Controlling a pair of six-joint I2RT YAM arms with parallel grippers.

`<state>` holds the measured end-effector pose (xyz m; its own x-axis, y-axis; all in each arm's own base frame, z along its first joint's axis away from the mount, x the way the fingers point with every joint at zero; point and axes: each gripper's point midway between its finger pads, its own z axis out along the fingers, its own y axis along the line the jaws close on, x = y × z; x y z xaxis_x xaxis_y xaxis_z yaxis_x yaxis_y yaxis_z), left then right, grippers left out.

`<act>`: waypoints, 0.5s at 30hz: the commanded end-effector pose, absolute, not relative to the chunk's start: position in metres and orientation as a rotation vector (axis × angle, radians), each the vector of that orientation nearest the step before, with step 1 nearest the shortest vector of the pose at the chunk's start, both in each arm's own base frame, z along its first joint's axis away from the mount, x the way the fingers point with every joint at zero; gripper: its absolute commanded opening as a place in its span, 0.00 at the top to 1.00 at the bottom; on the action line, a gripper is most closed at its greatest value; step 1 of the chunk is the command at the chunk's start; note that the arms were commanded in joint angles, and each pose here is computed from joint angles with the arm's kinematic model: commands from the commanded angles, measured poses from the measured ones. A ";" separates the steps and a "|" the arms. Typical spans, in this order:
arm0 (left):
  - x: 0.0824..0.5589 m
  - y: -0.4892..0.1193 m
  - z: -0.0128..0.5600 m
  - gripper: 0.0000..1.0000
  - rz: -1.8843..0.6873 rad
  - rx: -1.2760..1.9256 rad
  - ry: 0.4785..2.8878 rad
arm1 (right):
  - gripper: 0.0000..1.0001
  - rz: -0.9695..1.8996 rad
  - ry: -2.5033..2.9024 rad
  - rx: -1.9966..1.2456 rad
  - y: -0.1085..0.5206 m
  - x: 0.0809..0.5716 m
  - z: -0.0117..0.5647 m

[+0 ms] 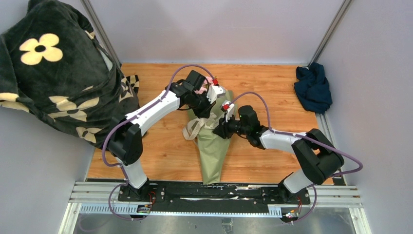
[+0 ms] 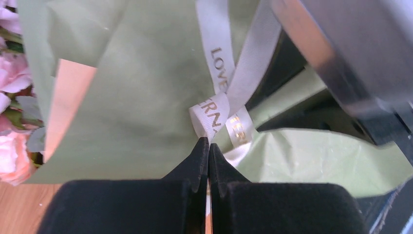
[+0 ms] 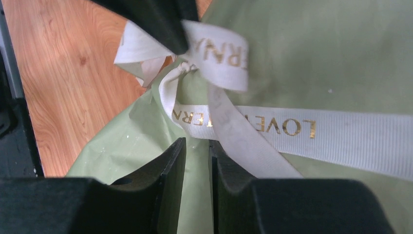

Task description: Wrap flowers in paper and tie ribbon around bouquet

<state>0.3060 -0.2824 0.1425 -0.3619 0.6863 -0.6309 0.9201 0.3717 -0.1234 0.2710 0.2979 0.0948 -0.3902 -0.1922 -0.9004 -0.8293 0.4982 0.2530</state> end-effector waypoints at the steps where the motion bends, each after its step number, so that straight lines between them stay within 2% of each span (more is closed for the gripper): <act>1: 0.337 -0.283 0.129 1.00 -0.572 1.270 2.185 | 0.69 0.928 1.866 -1.021 0.299 0.263 0.085; 9: 0.351 -0.288 0.112 1.00 -0.572 1.218 2.223 | 0.56 0.995 1.602 -1.241 0.294 0.221 0.109; 15: 0.347 -0.288 0.105 1.00 -0.587 1.225 2.233 | 0.50 0.836 1.324 -1.269 0.299 0.238 0.140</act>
